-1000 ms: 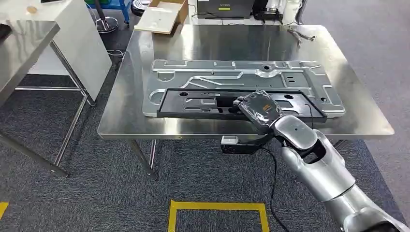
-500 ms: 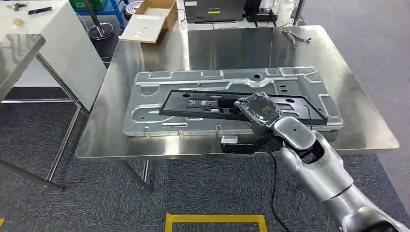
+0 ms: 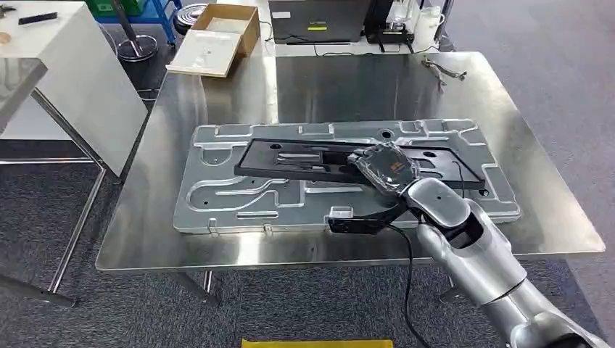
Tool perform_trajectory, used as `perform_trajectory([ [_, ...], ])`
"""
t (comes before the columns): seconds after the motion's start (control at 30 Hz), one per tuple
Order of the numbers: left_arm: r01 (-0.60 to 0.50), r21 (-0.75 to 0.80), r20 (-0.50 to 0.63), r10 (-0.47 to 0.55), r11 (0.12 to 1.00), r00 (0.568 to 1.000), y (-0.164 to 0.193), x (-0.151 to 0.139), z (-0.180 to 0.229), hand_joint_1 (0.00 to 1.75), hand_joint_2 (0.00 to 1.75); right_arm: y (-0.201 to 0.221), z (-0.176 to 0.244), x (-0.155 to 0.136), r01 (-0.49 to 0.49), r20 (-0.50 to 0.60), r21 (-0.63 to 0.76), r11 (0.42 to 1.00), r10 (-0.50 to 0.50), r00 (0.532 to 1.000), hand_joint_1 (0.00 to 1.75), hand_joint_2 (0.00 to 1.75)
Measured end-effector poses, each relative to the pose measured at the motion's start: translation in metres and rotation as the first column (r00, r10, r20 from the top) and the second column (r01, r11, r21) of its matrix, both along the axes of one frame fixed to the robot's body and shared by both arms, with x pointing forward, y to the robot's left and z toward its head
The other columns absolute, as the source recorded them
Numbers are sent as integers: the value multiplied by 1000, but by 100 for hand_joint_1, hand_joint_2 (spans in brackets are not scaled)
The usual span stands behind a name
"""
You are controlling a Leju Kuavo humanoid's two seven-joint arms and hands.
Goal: Take the parts from the cabinet and place them on the table.
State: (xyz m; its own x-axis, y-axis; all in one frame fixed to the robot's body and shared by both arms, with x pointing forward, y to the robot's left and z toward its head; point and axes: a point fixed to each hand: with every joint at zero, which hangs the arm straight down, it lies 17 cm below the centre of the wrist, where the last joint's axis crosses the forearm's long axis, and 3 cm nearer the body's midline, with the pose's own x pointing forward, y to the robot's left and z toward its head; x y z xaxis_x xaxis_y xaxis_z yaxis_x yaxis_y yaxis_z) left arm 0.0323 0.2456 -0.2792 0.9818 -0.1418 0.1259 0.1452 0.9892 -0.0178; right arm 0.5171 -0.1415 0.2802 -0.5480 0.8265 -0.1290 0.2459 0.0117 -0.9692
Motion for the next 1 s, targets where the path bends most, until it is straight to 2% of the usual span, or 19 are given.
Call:
perform_trajectory([
  [0.1, -3, -3, -3, 3, 1000, 1000, -1, -1, 0, 0, 175, 2, -9, -2, -2, -19, 2, 1000, 2, 1000, 0, 0],
  [0.13, -12, -4, -3, 12, 1000, 1000, -2, -1, 0, 0, 0, 2, -10, -2, -3, -21, 1, 1000, 3, 1000, 0, 0],
  [0.23, -39, -7, -5, 39, 999, 999, -3, 0, 0, 0, 0, 4, -8, -2, -4, -17, 4, 1000, 4, 1000, 0, 0],
  [1.0, -59, -9, -29, 59, 998, 998, -5, 0, 0, 0, 0, 9, -14, -3, -12, -33, 4, 1000, 13, 999, 0, 0],
])
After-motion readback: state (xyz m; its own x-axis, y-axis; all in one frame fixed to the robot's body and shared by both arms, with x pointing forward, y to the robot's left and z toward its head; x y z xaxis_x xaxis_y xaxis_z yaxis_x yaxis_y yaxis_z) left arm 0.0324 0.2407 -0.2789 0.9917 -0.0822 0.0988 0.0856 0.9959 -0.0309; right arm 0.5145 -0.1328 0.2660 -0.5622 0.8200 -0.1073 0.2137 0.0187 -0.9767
